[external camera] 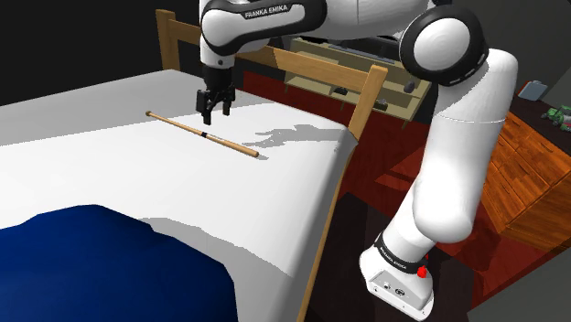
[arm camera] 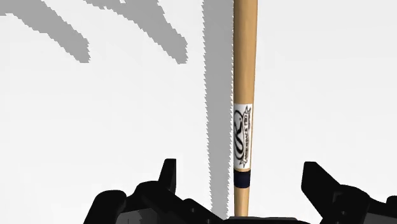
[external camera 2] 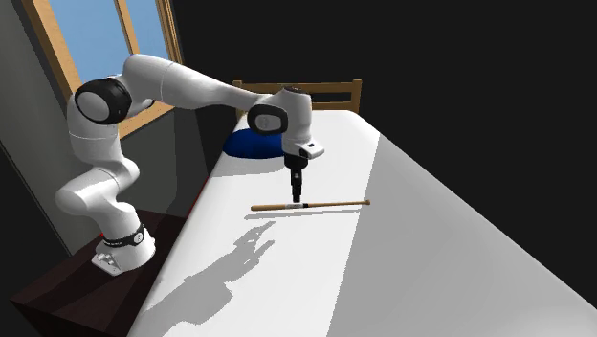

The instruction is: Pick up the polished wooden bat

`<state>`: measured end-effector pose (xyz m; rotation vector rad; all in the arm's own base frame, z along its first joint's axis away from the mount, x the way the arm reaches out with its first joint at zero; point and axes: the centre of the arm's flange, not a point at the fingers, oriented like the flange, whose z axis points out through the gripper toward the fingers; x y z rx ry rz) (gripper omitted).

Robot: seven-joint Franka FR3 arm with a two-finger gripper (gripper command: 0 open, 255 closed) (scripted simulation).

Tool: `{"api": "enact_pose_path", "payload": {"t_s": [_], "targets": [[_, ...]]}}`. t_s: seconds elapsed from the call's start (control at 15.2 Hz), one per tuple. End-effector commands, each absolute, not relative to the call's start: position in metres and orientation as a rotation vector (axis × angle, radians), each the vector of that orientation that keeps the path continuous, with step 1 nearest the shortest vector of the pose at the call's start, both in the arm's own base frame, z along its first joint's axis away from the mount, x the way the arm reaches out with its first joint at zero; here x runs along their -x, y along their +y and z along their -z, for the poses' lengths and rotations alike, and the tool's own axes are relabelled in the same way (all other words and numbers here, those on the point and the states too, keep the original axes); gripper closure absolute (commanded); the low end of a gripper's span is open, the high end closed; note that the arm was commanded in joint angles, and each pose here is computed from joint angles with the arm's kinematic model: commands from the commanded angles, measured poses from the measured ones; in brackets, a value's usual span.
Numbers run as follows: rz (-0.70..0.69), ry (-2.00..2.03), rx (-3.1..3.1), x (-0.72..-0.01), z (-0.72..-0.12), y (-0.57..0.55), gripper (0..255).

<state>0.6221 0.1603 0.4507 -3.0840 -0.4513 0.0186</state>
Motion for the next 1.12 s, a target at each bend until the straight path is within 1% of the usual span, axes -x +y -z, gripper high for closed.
{"api": "enact_pose_path", "payload": {"t_s": [0.0, 0.13, 0.73, 0.79, 1.06], "targets": [[-0.032, -0.486, 3.077, -0.645, -0.438, 0.176, 0], [-0.044, -0.518, 3.070, -0.664, -0.427, 0.190, 0], [-0.044, -0.518, 3.070, -0.664, -0.387, 0.190, 0], [-0.044, -0.518, 3.070, -0.664, -0.388, 0.190, 255], [-0.044, -0.518, 3.070, -0.664, -0.387, 0.190, 255]]}}
